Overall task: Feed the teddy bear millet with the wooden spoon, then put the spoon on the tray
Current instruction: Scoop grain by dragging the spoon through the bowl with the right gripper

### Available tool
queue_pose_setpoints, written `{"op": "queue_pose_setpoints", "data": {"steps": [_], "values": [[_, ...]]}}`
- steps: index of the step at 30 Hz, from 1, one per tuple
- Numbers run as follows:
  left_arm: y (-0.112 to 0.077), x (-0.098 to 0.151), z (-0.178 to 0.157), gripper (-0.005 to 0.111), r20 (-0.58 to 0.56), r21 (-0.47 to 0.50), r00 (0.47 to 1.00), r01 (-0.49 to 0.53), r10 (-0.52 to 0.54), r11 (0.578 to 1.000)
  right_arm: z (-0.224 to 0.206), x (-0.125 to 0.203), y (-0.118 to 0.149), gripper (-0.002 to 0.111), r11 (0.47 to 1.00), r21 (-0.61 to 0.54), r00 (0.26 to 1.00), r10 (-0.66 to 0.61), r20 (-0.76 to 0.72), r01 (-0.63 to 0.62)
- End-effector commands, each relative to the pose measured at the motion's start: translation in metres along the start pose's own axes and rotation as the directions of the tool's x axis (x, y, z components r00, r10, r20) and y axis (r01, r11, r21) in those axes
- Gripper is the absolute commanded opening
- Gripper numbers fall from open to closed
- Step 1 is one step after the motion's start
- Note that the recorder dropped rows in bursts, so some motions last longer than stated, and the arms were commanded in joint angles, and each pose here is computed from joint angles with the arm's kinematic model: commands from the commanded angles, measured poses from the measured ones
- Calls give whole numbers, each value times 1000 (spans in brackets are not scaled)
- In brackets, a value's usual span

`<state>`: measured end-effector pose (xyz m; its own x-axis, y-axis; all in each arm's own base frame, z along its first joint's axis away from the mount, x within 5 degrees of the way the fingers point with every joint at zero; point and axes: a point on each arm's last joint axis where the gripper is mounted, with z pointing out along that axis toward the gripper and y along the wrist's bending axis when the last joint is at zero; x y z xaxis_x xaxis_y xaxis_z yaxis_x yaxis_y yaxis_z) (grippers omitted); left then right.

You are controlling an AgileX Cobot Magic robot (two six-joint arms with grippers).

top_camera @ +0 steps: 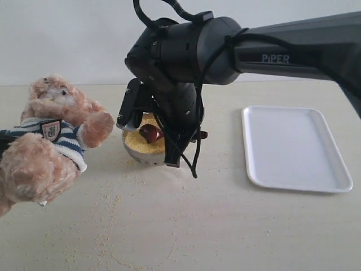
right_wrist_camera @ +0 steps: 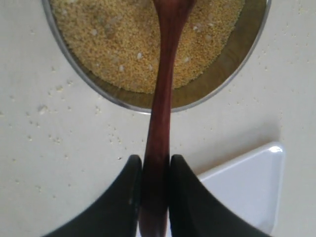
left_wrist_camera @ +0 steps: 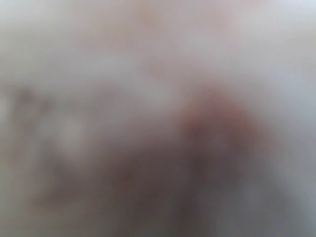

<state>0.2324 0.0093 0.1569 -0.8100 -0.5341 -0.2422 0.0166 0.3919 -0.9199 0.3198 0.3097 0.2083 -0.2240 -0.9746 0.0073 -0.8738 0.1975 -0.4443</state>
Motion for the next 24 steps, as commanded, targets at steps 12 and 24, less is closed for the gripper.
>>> {"op": "queue_pose_setpoints", "data": {"steps": [12, 24], "values": [[-3, 0, 0, 5, 9, 34, 1000, 2, -2, 999, 1, 1, 5, 0, 990, -52, 991, 130, -14, -131], [-3, 0, 0, 5, 9, 34, 1000, 2, -2, 999, 1, 3, 3, 0, 989, -29, 989, 142, -32, -143]]}}
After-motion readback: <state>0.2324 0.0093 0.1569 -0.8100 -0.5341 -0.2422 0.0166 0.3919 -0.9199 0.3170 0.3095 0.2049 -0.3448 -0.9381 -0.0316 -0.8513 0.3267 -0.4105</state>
